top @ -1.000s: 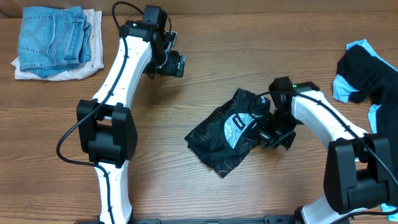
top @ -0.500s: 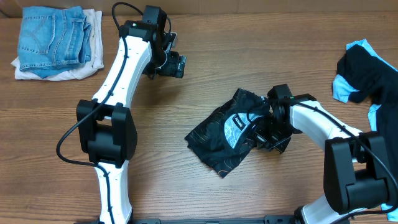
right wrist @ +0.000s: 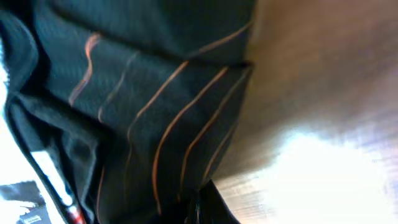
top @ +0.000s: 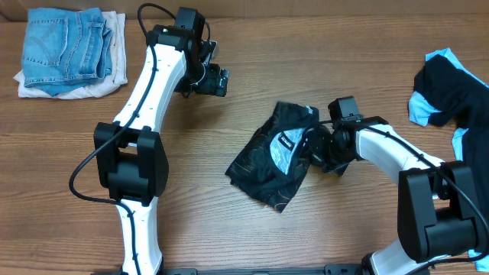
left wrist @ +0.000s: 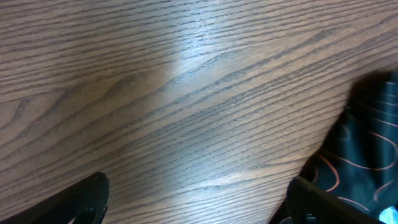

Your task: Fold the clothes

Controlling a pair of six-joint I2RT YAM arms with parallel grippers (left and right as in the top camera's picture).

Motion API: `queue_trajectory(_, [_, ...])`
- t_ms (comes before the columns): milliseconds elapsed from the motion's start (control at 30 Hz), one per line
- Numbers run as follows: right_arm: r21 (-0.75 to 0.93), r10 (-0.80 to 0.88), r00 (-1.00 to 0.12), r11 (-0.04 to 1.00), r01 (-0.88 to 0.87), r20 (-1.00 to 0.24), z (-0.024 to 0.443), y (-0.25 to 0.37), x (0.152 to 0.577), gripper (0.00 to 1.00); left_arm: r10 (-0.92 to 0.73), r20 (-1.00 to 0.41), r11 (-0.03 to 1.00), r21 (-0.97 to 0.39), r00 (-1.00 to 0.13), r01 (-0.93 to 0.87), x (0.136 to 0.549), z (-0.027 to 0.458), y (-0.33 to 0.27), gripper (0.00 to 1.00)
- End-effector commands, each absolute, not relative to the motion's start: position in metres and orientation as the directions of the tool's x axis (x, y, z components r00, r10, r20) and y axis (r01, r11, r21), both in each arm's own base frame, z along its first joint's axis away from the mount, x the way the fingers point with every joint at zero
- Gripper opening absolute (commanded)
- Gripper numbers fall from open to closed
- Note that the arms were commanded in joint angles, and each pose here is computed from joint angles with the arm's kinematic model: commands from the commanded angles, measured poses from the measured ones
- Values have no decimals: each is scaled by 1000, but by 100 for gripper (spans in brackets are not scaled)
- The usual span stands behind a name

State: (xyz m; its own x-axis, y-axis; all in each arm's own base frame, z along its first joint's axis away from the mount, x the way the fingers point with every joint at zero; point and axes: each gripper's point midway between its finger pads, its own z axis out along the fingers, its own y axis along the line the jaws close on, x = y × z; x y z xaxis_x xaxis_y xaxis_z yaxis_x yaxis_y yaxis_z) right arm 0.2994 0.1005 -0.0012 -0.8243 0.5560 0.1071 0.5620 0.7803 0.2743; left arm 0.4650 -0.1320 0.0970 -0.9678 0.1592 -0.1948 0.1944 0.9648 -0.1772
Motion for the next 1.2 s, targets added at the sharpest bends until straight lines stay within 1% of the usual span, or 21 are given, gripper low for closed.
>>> queue_trajectory(0, [248,575,-818,793,557,1,-8,84,318,5,155,-213,962,-192,-965,197,466,106,-136,94])
queue_trajectory(167, [336,534,-836,816,471,-126,0,82,353,6,155,-212,962,-192,-965,196,466,106,-136,95])
queue_trajectory(233, [346,520,-842,824,449,-146,2,81,358,6,155,-212,962,-192,-965,196,466,106,-136,95])
queue_trajectory(333, [380,458,-871,848,368,-177,7,85,365,8,154,-212,962,-192,-965,196,466,106,-136,95])
queue_trajectory(433, [376,388,-894,881,288,-225,15,84,374,9,154,-212,961,-193,-965,196,466,106,-136,96])
queue_trajectory(500, [366,362,-902,893,262,-236,26,81,381,9,154,-212,961,-193,-965,196,466,106,-136,96])
queue_trajectory(600, [358,360,-910,893,273,-204,53,81,387,8,155,-211,962,-192,-965,196,466,106,-136,96])
queue_trajectory(667, [351,354,-919,894,278,-173,74,82,387,11,155,-209,962,-192,-966,196,465,106,-136,97])
queue_trajectory(700, [353,330,-930,899,258,-163,85,86,386,13,155,-209,962,-192,-966,196,465,106,-136,97])
queue_trajectory(733, [364,286,-945,907,213,-160,98,93,386,18,155,-209,962,-193,-966,196,465,106,-136,97])
queue_trajectory(767, [381,235,-958,911,158,-166,107,101,385,25,155,-210,962,-193,-965,196,465,106,-136,97])
queue_trajectory(800, [399,184,-967,912,102,-175,114,109,384,40,155,-210,962,-192,-965,196,465,106,-136,97])
queue_trajectory(833, [418,116,-974,908,25,-194,119,120,383,53,155,-211,962,-192,-965,196,466,106,-136,98])
queue_trajectory(867, [421,86,-976,907,-7,-202,120,126,381,61,155,-211,962,-192,-965,196,466,106,-136,98])
queue_trajectory(967, [408,56,-985,913,-17,-165,110,135,372,64,155,-208,962,-192,-966,195,465,106,-136,100])
queue_trajectory(1167, [387,30,-998,922,8,-49,74,142,355,63,156,-193,962,-192,-969,193,461,105,-135,100])
